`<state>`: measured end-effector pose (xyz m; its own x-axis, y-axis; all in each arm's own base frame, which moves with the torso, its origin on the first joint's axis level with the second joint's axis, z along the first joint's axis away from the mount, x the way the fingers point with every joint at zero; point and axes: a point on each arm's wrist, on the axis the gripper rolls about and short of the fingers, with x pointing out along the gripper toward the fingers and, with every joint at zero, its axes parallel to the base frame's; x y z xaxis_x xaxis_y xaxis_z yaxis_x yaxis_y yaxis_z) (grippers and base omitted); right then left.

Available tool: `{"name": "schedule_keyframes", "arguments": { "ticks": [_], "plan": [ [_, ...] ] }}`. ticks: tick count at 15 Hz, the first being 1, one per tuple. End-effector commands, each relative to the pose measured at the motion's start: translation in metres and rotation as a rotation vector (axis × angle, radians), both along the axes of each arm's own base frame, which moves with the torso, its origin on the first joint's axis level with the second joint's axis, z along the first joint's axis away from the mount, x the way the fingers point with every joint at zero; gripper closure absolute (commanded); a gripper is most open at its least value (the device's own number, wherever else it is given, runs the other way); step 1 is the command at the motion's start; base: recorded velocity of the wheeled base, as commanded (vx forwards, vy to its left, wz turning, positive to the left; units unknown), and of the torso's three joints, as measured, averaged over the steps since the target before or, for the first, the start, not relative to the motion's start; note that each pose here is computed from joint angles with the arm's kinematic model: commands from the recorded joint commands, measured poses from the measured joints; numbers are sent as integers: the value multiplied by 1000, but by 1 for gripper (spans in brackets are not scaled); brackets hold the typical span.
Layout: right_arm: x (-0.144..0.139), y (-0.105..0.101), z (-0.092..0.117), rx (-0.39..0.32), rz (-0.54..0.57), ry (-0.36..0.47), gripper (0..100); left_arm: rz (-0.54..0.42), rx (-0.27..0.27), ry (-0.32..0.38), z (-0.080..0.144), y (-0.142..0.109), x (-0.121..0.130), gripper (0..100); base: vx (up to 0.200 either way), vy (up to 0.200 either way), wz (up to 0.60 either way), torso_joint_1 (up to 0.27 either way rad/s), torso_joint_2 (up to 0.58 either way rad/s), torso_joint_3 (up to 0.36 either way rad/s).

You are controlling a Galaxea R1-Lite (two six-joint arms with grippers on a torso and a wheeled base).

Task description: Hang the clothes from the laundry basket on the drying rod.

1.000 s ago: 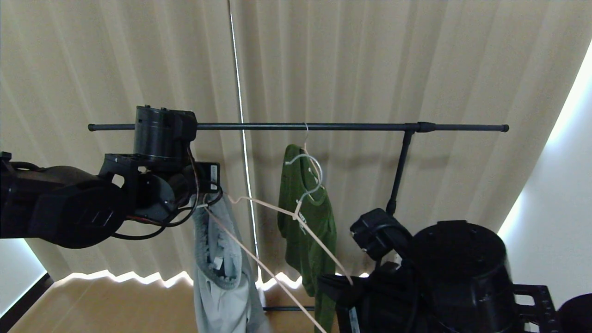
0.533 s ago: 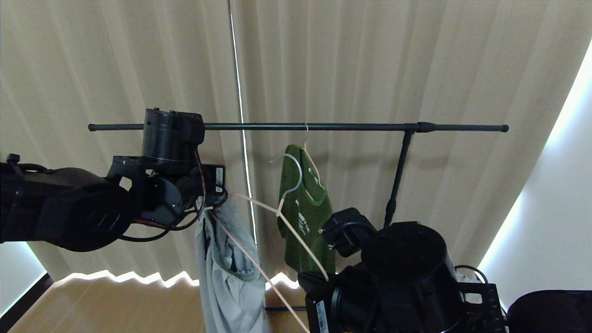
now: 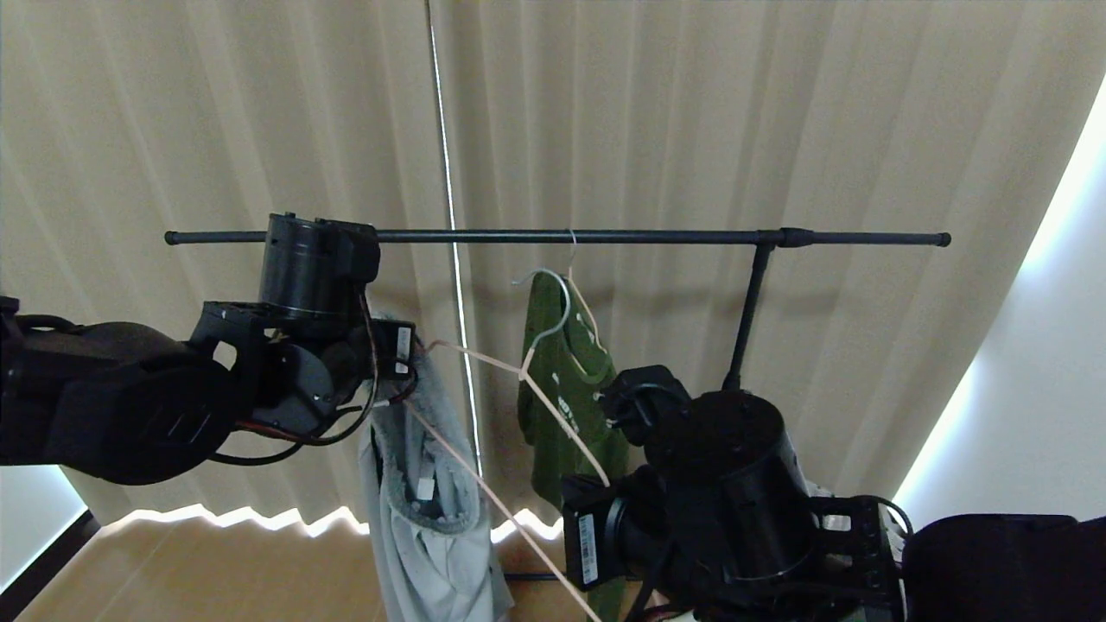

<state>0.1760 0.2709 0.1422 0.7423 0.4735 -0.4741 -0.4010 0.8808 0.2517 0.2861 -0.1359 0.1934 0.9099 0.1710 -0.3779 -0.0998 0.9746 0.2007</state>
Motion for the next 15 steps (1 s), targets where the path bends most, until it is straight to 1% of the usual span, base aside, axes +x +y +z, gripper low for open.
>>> {"name": "schedule_keyframes", "arguments": {
  "ticks": [1, 4, 7, 8, 10, 13, 15],
  "plan": [
    [10, 5, -1, 14, -21, -3, 100, -10, -5, -11, 7, 4, -14, 100, 0, 0, 0, 0, 0, 0],
    [15, 13, -2, 19, -29, -10, 100, -68, -5, -2, 10, -6, -32, 100, 0, 0, 0, 0, 0, 0],
    [21, 19, -4, 22, -38, -14, 100, -152, -48, -28, 19, -26, -52, 100, 0, 0, 0, 0, 0, 0],
    [22, 20, -3, 28, -38, -19, 100, -187, -54, -32, 21, -32, -60, 100, 0, 0, 0, 0, 0, 0],
    [22, 21, -2, 31, -36, -20, 100, -243, -82, -50, 28, -43, -73, 100, 0, 0, 0, 0, 0, 0],
    [25, 19, 0, 37, -48, -25, 100, -306, -101, -56, 30, -53, -86, 100, 0, 0, 0, 0, 0, 0],
    [26, 18, 1, 40, -53, -27, 100, -355, -128, -52, 32, -60, -96, 100, 0, 0, 0, 0, 0, 0]
  ]
}}
